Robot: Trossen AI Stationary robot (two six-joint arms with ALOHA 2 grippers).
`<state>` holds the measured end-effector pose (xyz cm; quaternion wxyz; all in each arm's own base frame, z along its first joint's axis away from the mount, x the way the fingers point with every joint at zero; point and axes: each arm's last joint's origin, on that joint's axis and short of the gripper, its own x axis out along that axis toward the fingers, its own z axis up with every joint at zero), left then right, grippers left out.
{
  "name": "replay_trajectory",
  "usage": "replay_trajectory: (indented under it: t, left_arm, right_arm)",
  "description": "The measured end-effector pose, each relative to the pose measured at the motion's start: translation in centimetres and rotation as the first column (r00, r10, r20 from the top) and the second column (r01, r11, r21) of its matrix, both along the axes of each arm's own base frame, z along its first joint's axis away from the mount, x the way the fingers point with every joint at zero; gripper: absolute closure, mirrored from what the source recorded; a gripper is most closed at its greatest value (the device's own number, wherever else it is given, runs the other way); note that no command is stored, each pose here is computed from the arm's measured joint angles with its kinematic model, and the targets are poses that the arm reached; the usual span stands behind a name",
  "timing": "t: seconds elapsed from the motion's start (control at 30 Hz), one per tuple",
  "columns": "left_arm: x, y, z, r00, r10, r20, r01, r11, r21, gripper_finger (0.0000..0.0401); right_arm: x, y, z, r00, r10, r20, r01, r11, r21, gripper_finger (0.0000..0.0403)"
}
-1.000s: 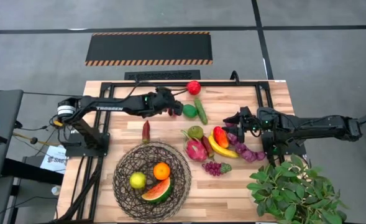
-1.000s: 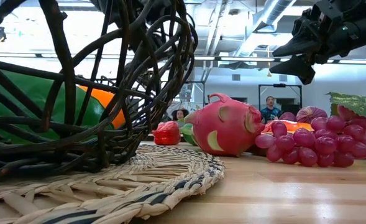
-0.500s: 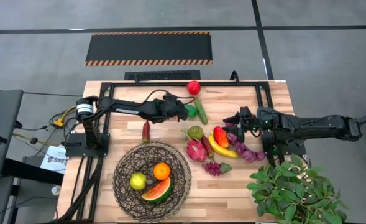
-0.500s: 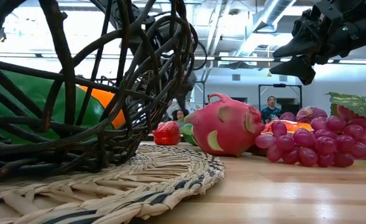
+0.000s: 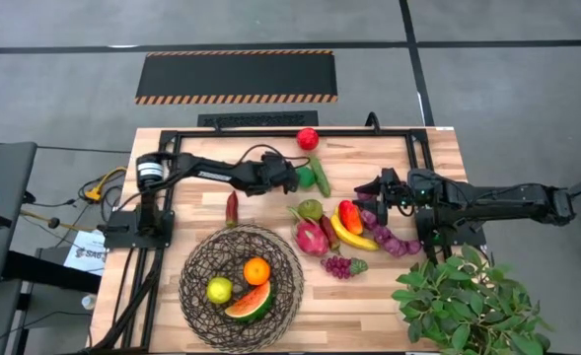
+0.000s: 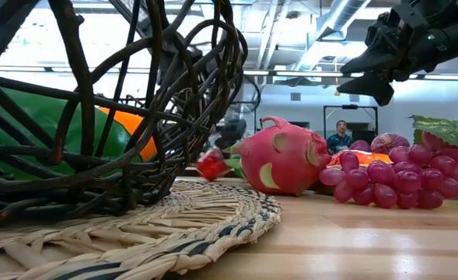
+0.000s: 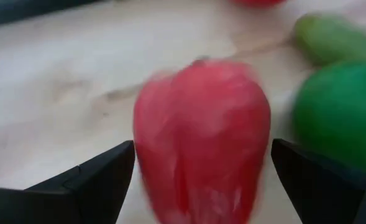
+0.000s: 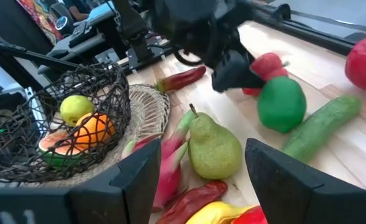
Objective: Build produce basket
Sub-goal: Put the bell pepper into the woven basket
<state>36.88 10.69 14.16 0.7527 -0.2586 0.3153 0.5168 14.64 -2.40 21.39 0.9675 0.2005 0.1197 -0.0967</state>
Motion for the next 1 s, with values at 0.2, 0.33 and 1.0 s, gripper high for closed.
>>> replay_trajectory:
  t: [0.2, 0.33, 1.0]
  left_arm:
    - [0.38, 0.05, -0.78, 1.0, -0.006, 0.014, 0.006, 1.0, -0.013, 0.004]
    - [0.46, 0.05, -0.74, 1.0, -0.01, 0.025, 0.01, 1.0, -0.017, 0.004]
    - [0.63, -0.4, -0.86, 0.997, -0.051, 0.055, 0.057, 0.993, -0.108, 0.02]
  right_arm:
    - [-0.02, 0.03, -0.08, 1.0, 0.002, -0.009, -0.002, 1.0, 0.002, 0.0148]
    - [-0.05, 0.02, -0.17, 1.0, 0.0, -0.018, 0.0, 1.0, 0.003, 0.0148]
    - [-0.04, 0.02, -0.16, 1.0, 0.001, -0.017, -0.001, 1.0, 0.004, 0.0148]
